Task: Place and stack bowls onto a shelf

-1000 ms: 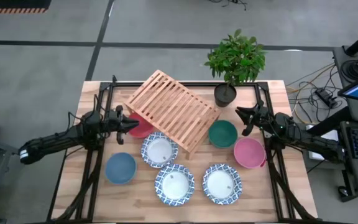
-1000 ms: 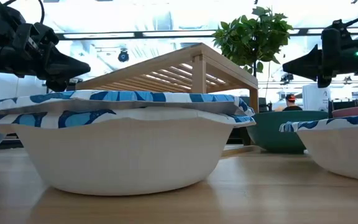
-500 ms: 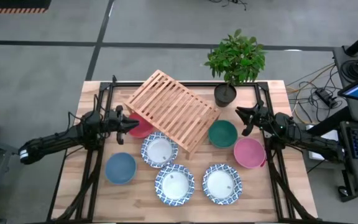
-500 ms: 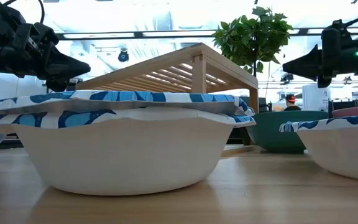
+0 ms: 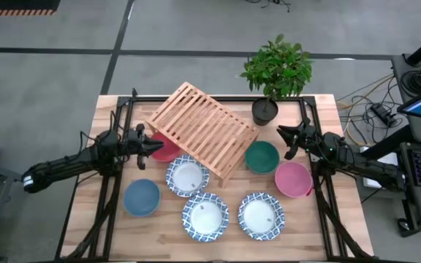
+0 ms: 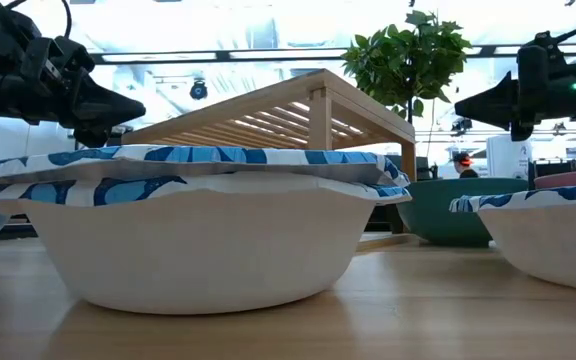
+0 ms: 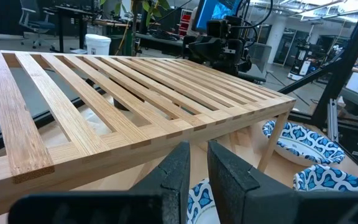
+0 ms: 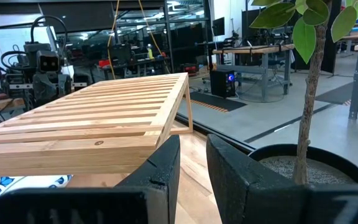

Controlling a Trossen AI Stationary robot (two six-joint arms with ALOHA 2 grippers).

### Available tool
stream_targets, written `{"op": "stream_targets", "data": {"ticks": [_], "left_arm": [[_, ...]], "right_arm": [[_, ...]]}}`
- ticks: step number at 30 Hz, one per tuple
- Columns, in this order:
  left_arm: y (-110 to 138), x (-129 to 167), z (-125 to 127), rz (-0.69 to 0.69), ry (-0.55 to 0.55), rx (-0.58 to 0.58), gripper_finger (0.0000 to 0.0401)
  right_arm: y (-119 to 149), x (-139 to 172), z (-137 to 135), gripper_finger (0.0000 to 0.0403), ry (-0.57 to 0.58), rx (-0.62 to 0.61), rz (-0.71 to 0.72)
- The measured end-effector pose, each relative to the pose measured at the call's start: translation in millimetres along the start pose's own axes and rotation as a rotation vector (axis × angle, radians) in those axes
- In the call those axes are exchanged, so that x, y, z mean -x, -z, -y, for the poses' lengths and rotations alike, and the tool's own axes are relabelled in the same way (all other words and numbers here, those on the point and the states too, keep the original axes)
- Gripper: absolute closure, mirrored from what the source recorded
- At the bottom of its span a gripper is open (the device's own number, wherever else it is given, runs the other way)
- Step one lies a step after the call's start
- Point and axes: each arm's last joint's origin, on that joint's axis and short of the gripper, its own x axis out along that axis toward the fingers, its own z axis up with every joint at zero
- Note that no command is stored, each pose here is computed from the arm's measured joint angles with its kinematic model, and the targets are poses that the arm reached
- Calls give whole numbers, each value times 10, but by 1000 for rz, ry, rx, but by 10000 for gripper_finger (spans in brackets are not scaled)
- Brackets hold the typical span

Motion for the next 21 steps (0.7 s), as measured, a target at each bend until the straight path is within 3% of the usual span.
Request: {"op": "stream_targets", "data": {"ticks": [21], "left_arm": [[0,0,0,0,0,0,362]], "right_arm": [[0,0,0,335,0,-12,0]]}}
